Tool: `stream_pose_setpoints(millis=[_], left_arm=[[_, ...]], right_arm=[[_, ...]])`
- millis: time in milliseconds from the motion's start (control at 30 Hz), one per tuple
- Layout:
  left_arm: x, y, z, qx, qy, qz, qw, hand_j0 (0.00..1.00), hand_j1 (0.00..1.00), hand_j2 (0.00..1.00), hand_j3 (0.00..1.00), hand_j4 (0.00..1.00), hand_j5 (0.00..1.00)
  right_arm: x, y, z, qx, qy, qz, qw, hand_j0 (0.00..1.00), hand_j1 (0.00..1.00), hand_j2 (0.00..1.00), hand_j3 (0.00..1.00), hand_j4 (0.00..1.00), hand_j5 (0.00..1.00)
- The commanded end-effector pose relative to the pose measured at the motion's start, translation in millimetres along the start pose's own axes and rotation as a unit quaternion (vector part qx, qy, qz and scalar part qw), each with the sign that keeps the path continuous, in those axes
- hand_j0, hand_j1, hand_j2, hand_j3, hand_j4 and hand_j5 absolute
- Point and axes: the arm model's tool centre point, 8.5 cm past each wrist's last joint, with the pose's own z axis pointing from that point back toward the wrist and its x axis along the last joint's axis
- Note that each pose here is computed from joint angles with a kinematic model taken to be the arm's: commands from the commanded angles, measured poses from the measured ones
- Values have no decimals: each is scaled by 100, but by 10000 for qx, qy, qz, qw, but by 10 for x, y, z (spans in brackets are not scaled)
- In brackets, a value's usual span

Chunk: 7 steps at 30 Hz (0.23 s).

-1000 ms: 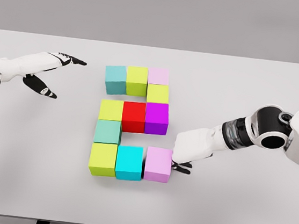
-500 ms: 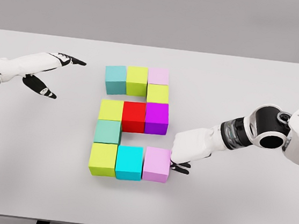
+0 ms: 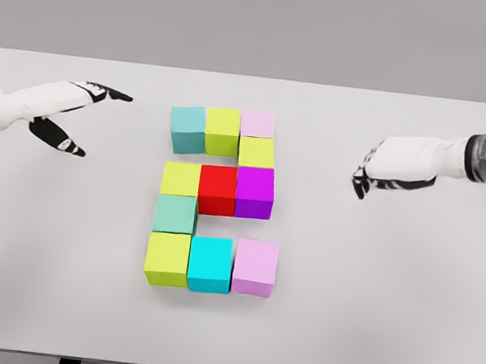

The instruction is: Assemble the squares on the desktop into the number 2

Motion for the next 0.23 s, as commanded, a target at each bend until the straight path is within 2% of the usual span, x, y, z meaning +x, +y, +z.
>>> stream_pose_setpoints(millis=[0,100,200], left_arm=[[-39,1,26,24,63,44,10000,100,100,100,100,100,100],[-35,-12,16,-2,57,42,10000,100,100,100,100,100,100],[-28,-34,2,-21,42,54,10000,100,100,100,100,100,100]], right_arm=[[-273,-123,418,-370,547,-136,9977,100,100,100,100,100,100],[-301,-158,466,-465,602,-157,9970,100,100,100,100,100,100],[-395,-50,468,-512,709,-401,9954,100,100,100,100,100,100]])
